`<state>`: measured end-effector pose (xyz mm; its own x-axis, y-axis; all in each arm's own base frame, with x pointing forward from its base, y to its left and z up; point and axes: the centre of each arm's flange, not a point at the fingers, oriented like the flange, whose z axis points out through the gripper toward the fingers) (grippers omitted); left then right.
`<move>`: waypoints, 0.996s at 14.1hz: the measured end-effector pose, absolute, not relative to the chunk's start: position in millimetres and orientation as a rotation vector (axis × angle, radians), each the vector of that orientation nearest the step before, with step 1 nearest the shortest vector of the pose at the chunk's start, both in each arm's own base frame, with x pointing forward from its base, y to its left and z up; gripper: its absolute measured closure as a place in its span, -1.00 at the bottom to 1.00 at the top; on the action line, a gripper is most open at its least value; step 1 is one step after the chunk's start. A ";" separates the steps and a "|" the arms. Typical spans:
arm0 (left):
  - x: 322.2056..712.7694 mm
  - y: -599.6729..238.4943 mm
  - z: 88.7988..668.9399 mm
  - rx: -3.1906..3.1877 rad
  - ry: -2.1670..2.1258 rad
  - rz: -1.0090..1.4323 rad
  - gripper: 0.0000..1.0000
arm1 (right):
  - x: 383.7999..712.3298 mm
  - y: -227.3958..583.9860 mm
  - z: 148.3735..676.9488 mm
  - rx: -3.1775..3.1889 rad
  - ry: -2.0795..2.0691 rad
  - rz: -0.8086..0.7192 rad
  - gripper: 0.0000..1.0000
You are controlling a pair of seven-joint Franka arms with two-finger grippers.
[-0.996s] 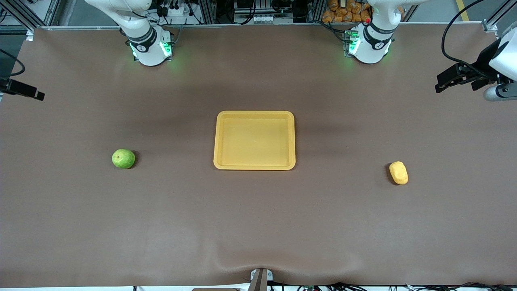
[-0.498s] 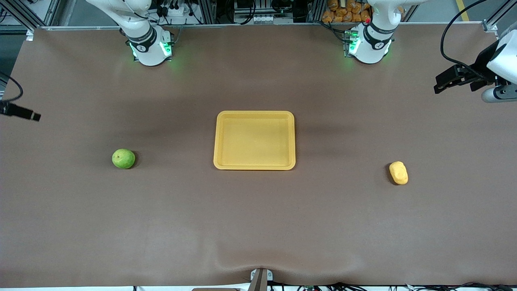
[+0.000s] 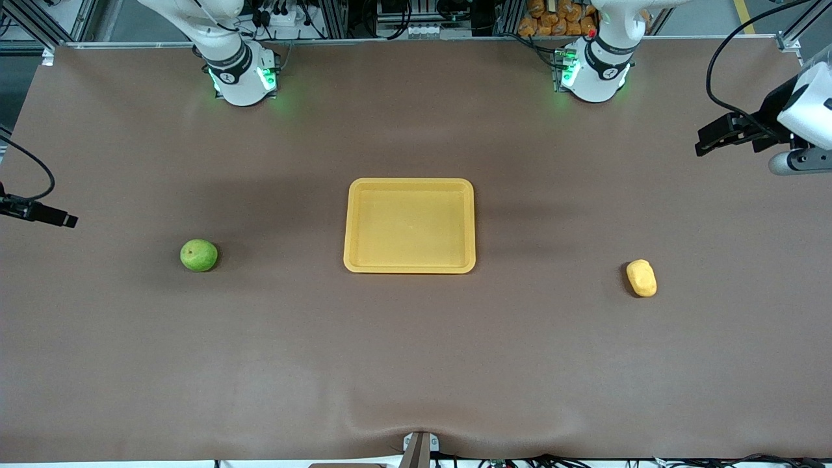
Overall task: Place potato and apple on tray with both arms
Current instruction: 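Move the right gripper to the green apple while the left gripper approaches the potato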
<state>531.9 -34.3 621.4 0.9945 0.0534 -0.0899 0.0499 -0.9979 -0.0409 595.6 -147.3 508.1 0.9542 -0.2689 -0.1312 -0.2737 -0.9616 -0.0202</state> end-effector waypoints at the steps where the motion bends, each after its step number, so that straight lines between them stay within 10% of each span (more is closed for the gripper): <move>1: 533.6 -33.5 618.3 -3.099 -0.082 0.150 -1.00 | 598.0 -147.5 503.7 -3.068 0.425 0.198 -1.00; 14: 576.1 -29.2 542.8 -3.112 -0.084 0.186 -1.00 | 650.9 -68.2 367.4 -3.087 0.220 0.346 -1.00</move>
<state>576.1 -29.2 542.8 0.9914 0.0553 -0.1186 0.0526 -0.9983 -0.0260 650.9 -68.2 367.4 0.9654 -0.1368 -0.2221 -0.1429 -0.9897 -0.0117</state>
